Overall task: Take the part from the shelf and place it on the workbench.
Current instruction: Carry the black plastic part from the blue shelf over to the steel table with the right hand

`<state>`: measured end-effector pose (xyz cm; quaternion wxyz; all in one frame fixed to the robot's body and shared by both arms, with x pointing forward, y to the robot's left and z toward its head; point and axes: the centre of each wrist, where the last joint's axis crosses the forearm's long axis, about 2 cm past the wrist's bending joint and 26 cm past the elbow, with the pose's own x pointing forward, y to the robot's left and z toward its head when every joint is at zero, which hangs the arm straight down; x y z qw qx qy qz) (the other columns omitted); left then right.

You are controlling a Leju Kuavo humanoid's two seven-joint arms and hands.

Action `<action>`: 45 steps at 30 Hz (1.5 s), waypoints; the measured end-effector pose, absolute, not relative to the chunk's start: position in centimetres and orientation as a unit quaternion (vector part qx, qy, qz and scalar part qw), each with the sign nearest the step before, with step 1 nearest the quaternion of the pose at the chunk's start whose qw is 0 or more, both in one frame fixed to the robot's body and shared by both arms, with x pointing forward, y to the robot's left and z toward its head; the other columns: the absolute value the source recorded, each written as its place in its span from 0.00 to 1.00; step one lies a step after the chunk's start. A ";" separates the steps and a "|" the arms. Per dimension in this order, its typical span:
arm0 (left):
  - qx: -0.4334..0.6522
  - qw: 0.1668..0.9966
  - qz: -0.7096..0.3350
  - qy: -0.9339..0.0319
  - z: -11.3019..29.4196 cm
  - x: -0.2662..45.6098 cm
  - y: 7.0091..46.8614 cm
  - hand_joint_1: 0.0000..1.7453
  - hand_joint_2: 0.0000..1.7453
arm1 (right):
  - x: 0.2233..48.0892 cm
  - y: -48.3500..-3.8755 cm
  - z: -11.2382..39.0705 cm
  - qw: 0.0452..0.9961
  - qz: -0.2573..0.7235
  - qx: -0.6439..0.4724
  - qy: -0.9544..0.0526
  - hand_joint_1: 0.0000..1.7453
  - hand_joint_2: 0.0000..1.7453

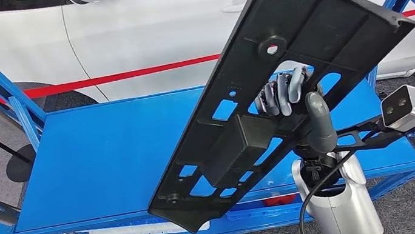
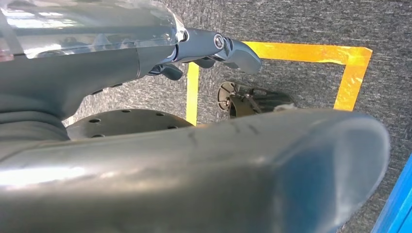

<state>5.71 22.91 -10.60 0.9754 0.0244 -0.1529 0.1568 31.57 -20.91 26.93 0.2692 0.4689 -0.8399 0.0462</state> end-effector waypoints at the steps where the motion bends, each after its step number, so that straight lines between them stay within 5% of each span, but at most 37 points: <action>1: 0.024 0.975 0.157 -0.154 -10.6 5.7 22.9 0.00 0.00 | 31.6 -20.9 26.9 0.268 0.043 0.467 -0.842 1.00 1.00; 7: 0.025 0.974 0.160 -0.158 -10.6 5.6 22.9 0.00 0.00 | 31.3 -21.1 26.2 0.270 0.032 0.454 -0.849 1.00 1.00; 11: 0.024 0.974 0.160 -0.158 -10.6 5.6 22.8 0.00 0.00 | 31.0 -21.0 26.2 0.266 0.029 0.454 -0.850 1.00 0.00; 18: 0.020 0.975 0.159 -0.157 -10.6 5.5 22.5 0.00 0.00 | 30.7 -21.4 25.8 0.265 0.023 0.450 -0.852 1.00 0.00; 22: 0.018 0.975 0.158 -0.157 -10.6 5.5 22.4 0.00 0.00 | 30.7 -21.4 25.8 0.264 0.023 0.451 -0.852 1.00 1.00; 23: 0.018 0.975 0.158 -0.158 -10.6 5.5 22.4 0.00 0.00 | 30.6 -21.4 25.8 0.264 0.024 0.451 -0.852 1.00 1.00; 27: 0.018 0.975 0.157 -0.158 -10.6 5.5 22.4 0.00 0.00 | 30.6 -21.4 25.8 0.260 0.028 0.454 -0.852 1.00 0.00; 45: 0.019 0.975 0.155 -0.156 -10.6 5.6 22.4 0.00 0.00 | 30.4 -21.1 25.7 0.257 0.038 0.464 -0.847 1.00 0.00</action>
